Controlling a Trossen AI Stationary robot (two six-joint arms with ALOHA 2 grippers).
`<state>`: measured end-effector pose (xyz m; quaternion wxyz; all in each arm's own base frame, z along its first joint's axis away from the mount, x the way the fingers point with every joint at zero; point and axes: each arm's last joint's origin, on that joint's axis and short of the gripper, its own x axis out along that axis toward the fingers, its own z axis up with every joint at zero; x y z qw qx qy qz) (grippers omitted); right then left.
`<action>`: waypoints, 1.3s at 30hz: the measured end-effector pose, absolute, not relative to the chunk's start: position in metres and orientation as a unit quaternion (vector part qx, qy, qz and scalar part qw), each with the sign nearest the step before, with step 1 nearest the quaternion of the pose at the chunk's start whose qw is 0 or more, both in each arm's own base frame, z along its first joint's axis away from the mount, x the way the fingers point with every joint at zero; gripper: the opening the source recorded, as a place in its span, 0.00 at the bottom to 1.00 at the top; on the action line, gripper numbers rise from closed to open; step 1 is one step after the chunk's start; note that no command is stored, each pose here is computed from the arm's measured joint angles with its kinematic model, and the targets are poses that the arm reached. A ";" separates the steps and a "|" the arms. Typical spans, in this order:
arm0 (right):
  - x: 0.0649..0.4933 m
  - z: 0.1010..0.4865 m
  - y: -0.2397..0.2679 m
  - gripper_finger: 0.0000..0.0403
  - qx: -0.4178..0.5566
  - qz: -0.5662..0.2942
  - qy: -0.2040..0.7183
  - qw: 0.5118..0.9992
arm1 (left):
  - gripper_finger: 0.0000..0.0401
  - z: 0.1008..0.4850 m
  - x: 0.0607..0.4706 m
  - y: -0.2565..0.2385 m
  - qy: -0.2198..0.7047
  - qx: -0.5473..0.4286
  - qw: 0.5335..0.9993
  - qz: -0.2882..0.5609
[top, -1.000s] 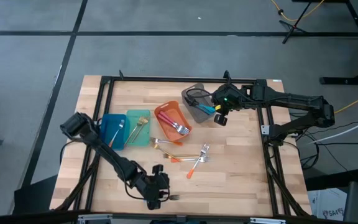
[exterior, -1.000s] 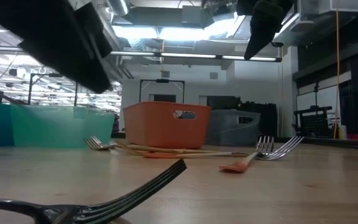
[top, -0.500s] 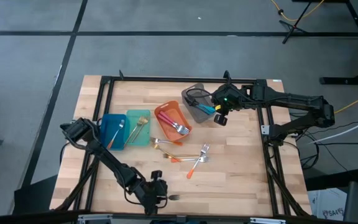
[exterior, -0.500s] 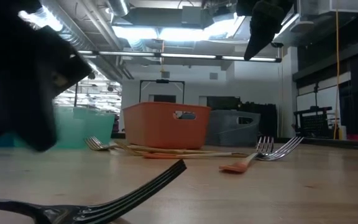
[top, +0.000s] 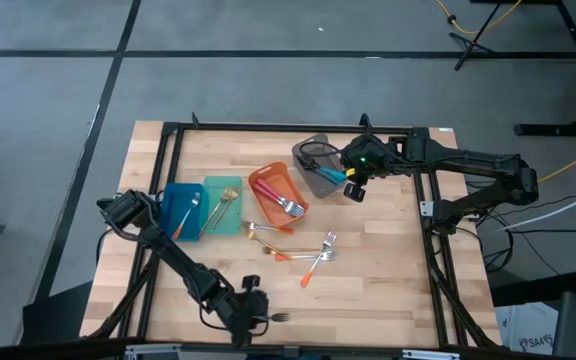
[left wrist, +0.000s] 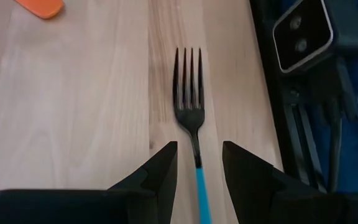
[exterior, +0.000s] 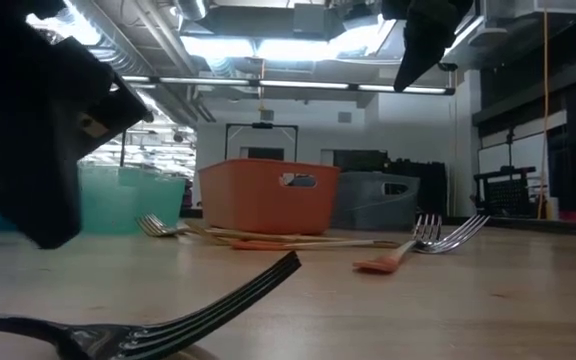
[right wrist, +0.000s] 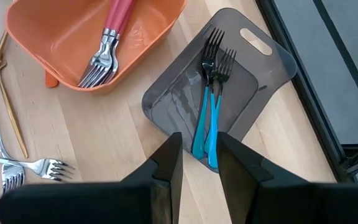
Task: Sort silverware by color (type)
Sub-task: Put the blue fork into the black bin
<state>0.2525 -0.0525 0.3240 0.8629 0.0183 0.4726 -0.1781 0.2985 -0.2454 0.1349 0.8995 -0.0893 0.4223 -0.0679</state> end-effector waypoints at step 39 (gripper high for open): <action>0.254 0.325 -0.053 0.22 0.032 -0.186 0.462 0.867 | 0.30 0.112 0.294 -0.252 0.427 0.027 0.900 -0.086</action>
